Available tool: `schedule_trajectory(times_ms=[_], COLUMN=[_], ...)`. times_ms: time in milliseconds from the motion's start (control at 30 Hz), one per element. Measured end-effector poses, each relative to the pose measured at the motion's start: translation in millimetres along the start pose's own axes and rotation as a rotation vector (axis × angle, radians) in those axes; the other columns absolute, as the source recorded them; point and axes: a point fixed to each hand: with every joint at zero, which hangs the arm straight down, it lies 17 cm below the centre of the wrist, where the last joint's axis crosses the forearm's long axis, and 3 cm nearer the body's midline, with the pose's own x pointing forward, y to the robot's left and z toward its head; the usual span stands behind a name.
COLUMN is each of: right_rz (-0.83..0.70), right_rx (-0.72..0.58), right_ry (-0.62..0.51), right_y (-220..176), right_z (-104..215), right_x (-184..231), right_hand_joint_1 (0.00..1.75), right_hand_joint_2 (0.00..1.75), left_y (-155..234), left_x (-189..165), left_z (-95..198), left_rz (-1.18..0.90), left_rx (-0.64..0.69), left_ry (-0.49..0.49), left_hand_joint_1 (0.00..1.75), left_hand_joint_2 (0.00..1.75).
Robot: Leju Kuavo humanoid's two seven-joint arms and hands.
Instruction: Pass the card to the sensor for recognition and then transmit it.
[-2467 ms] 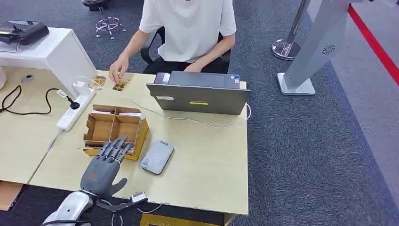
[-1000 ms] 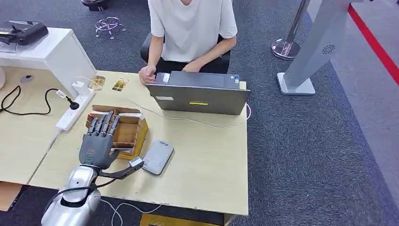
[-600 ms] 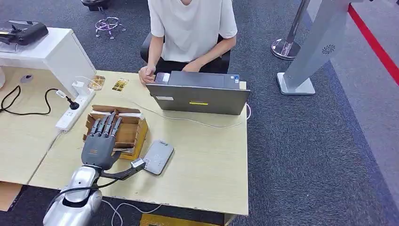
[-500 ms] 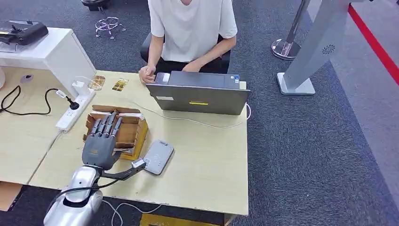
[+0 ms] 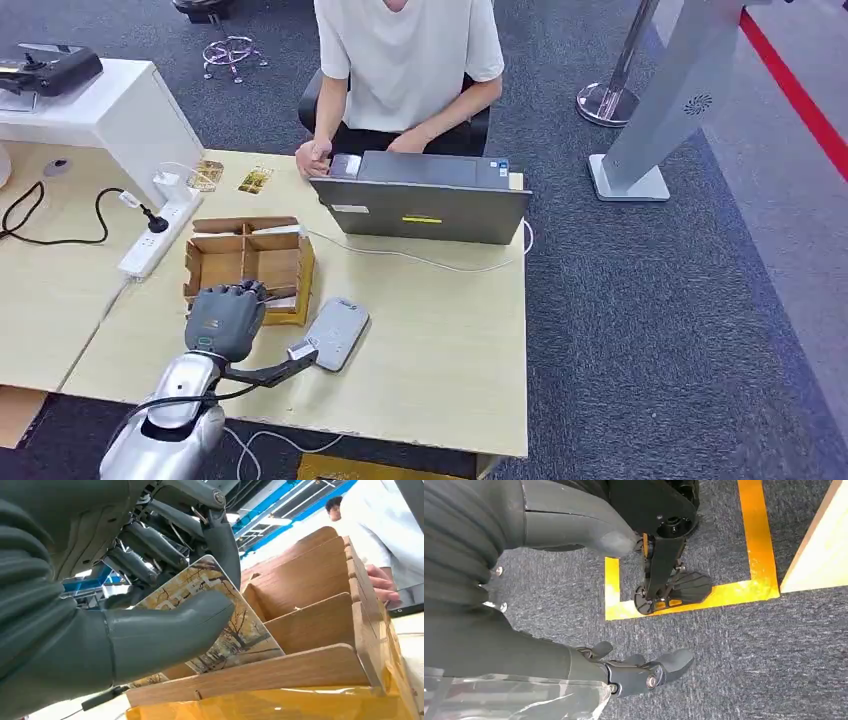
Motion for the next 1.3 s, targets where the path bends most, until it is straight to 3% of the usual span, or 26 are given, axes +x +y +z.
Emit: schedule_trajectory(times_ms=[367, 633, 733, 833, 967, 1133, 1300], right_rz=[-0.007, -0.036, -0.049, -0.038, 0.0, 0.033, 0.047], right_rx=[-0.006, -0.028, -0.032, -0.027, -0.001, 0.02, 0.025], right_ry=[0.006, 0.006, 0.006, 0.007, 0.007, 0.011, 0.023], right_y=[-2, -7, -8, -6, 0, 5, 6], right_z=[0, 0, 0, 0, 1, 0, 0], right_x=[-1, -3, -4, -5, -3, -1, -2], right_hand_joint_1=[0.0, 0.0, 0.0, 0.0, 0.0, 0.0, 0.0], right_hand_joint_2=[1.75, 1.75, 1.75, 1.75, 1.75, 1.75, 1.75], left_y=[21, 136, 170, 198, 219, 188, 152], left_x=[12, 52, 52, 41, 14, -47, -95], left_z=[-6, -22, -26, -42, -79, -131, -153], left_rz=[0.042, 0.174, 0.221, 0.206, -0.002, -0.145, -0.2], left_rx=[0.06, 0.292, 0.329, 0.373, 0.453, 0.382, 0.279], left_ry=[-0.03, -0.144, -0.161, -0.147, -0.097, -0.007, 0.073], left_hand_joint_1=[1.75, 1.75, 1.75, 1.75, 1.75, 1.75, 1.75], left_hand_joint_2=[1.75, 1.75, 1.75, 1.75, 1.75, 1.75, 1.75])
